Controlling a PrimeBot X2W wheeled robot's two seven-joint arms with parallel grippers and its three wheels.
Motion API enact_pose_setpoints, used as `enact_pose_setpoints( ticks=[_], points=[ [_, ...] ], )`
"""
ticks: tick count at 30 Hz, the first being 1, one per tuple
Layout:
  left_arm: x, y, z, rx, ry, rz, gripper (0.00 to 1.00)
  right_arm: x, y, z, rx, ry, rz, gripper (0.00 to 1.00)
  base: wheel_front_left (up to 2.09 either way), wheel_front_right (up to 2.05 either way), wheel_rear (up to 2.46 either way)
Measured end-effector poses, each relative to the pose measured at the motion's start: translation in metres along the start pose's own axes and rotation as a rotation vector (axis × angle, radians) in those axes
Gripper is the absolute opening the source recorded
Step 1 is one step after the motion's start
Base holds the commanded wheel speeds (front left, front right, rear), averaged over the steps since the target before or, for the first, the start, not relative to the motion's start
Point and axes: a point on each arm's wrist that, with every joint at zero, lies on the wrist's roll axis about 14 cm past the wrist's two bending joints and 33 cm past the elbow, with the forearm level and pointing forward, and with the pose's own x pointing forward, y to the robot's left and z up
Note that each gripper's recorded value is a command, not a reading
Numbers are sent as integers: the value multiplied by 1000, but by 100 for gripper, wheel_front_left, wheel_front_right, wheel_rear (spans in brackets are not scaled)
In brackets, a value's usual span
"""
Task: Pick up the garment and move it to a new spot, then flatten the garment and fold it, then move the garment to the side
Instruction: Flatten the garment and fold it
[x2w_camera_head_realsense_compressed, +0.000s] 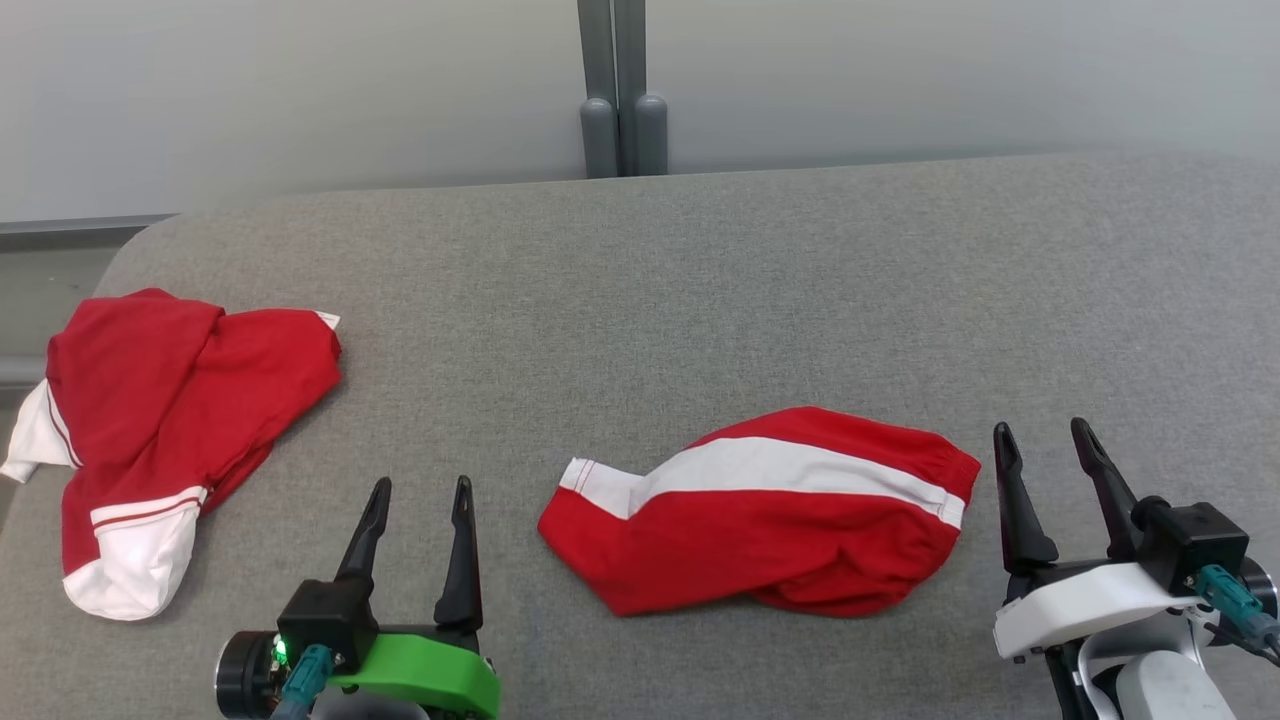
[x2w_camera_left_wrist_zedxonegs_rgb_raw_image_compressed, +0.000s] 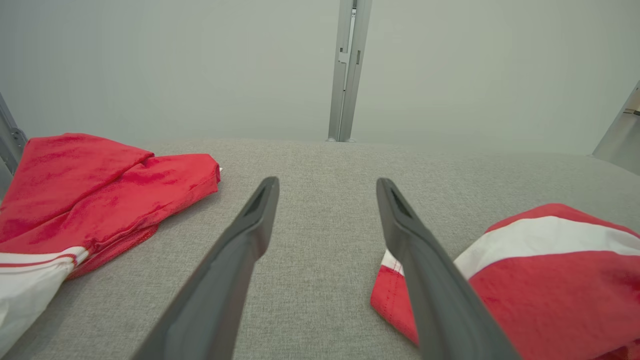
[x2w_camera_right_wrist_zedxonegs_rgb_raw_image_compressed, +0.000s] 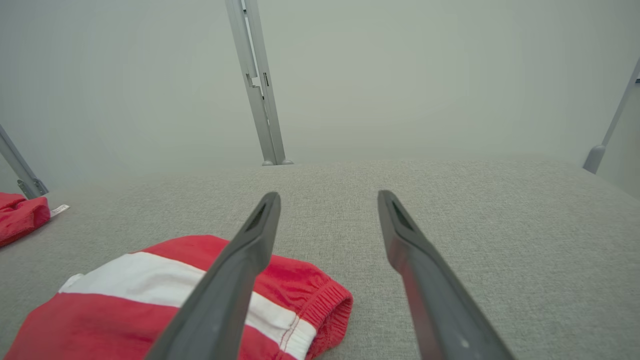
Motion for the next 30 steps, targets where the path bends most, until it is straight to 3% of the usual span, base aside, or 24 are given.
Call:
enact_pose_setpoints(
  ticks=[20,30],
  points=[
    [-7,-1,-5,-6,17,-1,100,-3,7,-5,14,6,-3,100,0,0,0],
    [-5,1,-12,-9,37,6,100,-15,-13,-58,71,245,-72,100,0,0,0]
  ],
)
